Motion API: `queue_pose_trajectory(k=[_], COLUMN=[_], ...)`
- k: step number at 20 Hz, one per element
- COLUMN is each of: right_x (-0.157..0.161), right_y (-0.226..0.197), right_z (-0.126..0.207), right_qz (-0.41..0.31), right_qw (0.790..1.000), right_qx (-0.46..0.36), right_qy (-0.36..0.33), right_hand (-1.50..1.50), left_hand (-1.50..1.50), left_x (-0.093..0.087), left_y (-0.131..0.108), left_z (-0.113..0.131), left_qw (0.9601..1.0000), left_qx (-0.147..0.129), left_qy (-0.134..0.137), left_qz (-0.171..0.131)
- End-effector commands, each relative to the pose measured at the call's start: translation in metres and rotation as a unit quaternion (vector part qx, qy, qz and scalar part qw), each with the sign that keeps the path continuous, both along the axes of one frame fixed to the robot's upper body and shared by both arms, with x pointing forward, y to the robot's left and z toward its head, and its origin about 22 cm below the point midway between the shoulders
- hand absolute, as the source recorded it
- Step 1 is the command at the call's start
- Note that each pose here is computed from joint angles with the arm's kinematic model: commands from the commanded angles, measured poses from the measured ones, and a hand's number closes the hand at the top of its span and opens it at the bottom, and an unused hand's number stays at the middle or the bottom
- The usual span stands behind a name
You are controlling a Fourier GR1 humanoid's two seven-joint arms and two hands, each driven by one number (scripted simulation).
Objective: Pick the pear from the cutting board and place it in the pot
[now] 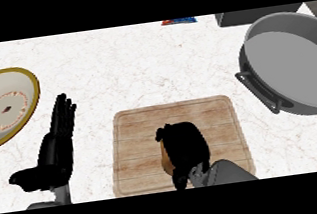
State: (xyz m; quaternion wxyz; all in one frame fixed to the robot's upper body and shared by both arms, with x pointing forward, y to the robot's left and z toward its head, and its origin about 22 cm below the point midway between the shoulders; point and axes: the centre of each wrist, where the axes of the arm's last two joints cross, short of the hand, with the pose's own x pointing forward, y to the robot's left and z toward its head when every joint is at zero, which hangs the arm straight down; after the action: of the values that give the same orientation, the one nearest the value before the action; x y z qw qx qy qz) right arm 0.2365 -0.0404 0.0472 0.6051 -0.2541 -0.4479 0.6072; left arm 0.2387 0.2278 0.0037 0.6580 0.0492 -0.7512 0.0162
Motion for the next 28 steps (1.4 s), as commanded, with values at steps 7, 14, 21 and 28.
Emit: queue_pose_trajectory(k=[7, 14, 21, 28], right_x=[0.000, 0.018, 0.014, -0.015], right_y=[0.004, -0.039, -0.044, -0.059], right_z=[-0.010, -0.024, -0.010, 0.054], right_qz=[0.020, 0.098, 0.097, 0.069], right_qw=[0.997, 0.992, 0.974, 0.930], right_qx=[0.004, 0.020, 0.052, 0.117], right_qy=[-0.069, -0.080, -0.200, -0.340], right_hand=[1.50, 1.50, 1.50, 1.50], left_hand=[0.00, 0.00, 0.00, 0.00], left_x=[-0.003, 0.010, -0.006, 0.003], left_y=[0.007, 0.003, -0.007, 0.010], left_z=[0.000, 0.007, 0.019, -0.002], left_qw=[1.0000, 1.0000, 1.0000, 1.0000], left_qx=[-0.001, 0.003, -0.002, 0.005], left_qy=[0.009, 0.001, -0.006, 0.000], left_qz=[0.003, -0.004, 0.004, 0.005])
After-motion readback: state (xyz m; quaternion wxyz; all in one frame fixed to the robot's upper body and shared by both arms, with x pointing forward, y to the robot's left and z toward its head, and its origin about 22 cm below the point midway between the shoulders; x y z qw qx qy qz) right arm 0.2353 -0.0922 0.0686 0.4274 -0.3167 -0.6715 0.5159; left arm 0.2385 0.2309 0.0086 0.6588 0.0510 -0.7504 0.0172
